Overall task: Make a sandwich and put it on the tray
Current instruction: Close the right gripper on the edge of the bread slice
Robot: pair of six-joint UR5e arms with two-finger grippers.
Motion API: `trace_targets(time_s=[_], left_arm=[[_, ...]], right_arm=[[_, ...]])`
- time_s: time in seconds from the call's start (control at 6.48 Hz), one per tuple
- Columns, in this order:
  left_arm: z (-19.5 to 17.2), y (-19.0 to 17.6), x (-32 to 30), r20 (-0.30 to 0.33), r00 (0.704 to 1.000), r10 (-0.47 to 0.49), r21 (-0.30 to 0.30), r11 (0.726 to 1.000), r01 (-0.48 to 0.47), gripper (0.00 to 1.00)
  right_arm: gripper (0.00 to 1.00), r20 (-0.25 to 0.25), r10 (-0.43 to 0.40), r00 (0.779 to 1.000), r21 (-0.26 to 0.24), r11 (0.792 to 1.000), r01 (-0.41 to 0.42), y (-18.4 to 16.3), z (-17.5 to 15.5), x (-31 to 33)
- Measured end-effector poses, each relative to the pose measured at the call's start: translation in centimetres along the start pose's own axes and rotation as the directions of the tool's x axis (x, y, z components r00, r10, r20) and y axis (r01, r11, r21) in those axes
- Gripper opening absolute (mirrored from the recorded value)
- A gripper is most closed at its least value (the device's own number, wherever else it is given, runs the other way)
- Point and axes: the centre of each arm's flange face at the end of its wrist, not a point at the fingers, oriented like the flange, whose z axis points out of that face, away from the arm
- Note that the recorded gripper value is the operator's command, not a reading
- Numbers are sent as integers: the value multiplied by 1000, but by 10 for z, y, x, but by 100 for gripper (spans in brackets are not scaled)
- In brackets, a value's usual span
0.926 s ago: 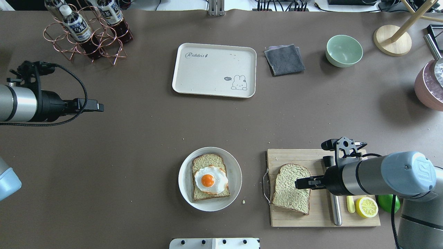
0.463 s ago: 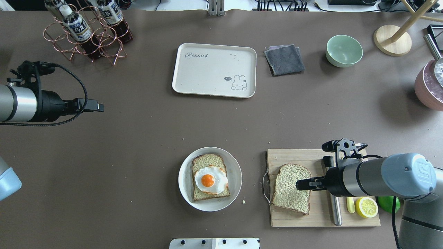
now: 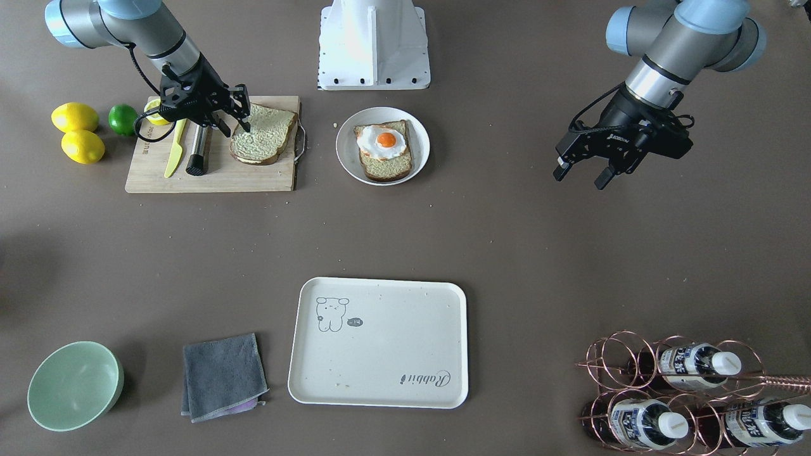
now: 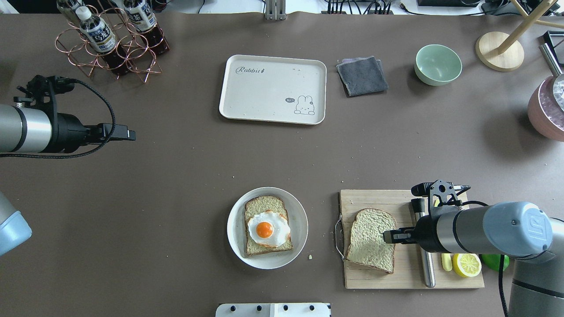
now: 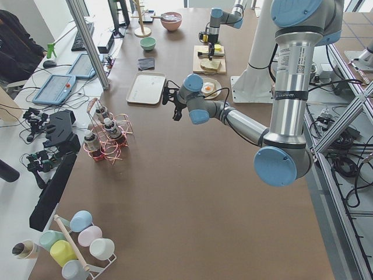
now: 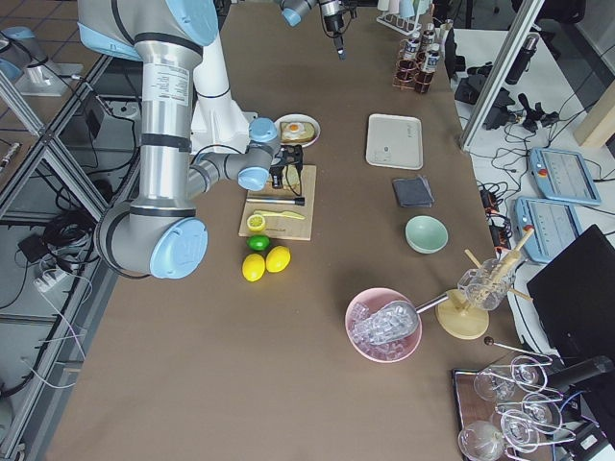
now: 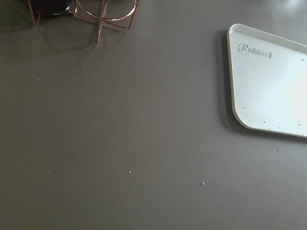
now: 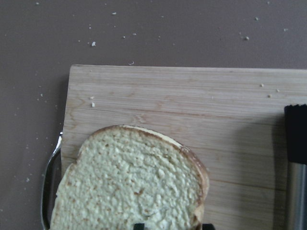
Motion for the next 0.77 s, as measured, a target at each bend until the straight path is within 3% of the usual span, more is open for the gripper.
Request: trace_targets(time_s=[0.15, 0.31, 0.46, 0.77], left_arm=[[0, 0, 0, 0, 1000, 0, 0, 1000, 0, 97], [0, 0, 0, 1, 1000, 0, 0, 1000, 0, 97], [1, 0, 0, 1, 1000, 0, -1, 1000, 0, 97], [3, -1, 1, 4, 1000, -2, -5, 1000, 2, 96]], right_arm=[[48, -4, -2, 1000, 0, 1000, 2, 2, 3, 0], [6, -8, -4, 1000, 0, 1000, 4, 3, 6, 0], [0, -9, -6, 1000, 1, 1000, 6, 4, 8, 0], [0, 22, -5, 1000, 8, 1000, 5, 0, 0, -10]])
